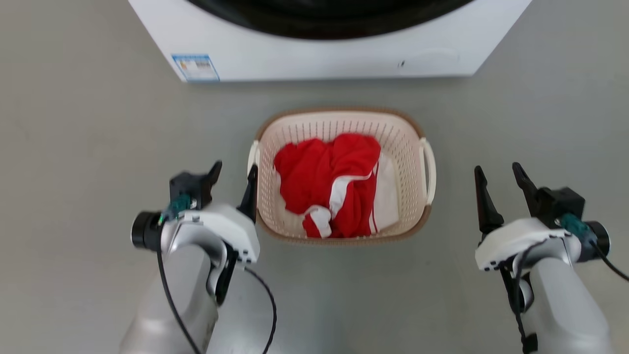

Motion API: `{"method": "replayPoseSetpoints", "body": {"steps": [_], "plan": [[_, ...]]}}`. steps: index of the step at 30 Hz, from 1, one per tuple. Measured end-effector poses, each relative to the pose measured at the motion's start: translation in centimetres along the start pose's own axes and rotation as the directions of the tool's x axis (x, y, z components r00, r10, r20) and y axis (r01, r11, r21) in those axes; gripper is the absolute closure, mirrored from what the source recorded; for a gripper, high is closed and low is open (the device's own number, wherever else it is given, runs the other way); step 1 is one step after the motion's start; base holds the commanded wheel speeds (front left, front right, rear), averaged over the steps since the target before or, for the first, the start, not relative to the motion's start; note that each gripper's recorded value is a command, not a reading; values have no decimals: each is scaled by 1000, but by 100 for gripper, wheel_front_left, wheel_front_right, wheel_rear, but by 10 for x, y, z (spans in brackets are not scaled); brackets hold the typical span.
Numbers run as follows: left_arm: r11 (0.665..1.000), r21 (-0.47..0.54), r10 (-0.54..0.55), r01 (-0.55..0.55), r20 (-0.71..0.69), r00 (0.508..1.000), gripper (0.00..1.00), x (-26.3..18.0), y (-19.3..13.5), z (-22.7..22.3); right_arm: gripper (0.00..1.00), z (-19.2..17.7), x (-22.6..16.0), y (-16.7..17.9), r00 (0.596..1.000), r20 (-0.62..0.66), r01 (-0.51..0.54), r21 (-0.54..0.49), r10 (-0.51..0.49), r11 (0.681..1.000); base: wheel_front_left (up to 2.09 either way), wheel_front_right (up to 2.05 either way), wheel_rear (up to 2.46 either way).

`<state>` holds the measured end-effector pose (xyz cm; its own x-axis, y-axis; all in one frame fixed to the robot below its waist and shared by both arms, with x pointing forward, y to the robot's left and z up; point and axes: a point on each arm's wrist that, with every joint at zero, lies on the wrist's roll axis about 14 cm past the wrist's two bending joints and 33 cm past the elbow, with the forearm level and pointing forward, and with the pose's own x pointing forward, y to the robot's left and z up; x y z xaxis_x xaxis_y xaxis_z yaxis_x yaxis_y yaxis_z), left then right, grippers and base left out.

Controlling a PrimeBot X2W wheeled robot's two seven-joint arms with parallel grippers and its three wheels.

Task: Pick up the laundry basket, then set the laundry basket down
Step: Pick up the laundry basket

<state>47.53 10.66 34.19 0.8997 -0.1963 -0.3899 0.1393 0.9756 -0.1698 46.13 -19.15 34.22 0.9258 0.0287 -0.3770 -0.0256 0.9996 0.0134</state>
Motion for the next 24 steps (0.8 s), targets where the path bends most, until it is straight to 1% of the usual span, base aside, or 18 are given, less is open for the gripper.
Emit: {"method": "replayPoseSetpoints", "body": {"steps": [3,5,12,17,24], "plan": [[1000,-21,12,-13,-43,999,0,15,4,-12,0,-23,13,2,997,-76,-10,-14,9,1000,0,0,0],[1000,-12,18,-19,-76,997,0,23,6,-22,0,-36,20,2,993,-119,-14,-18,12,1000,0,0,0],[998,-12,66,-69,-192,979,0,41,18,-60,0,-66,45,5,977,-211,-32,-28,25,999,0,0,0],[997,-13,71,-76,-222,972,0,54,22,-71,0,-82,55,7,968,-250,-42,-35,32,998,0,0,0],[996,-15,82,-89,-263,961,0,80,28,-91,0,-100,81,7,961,-274,-56,-52,40,997,0,0,0]]}}
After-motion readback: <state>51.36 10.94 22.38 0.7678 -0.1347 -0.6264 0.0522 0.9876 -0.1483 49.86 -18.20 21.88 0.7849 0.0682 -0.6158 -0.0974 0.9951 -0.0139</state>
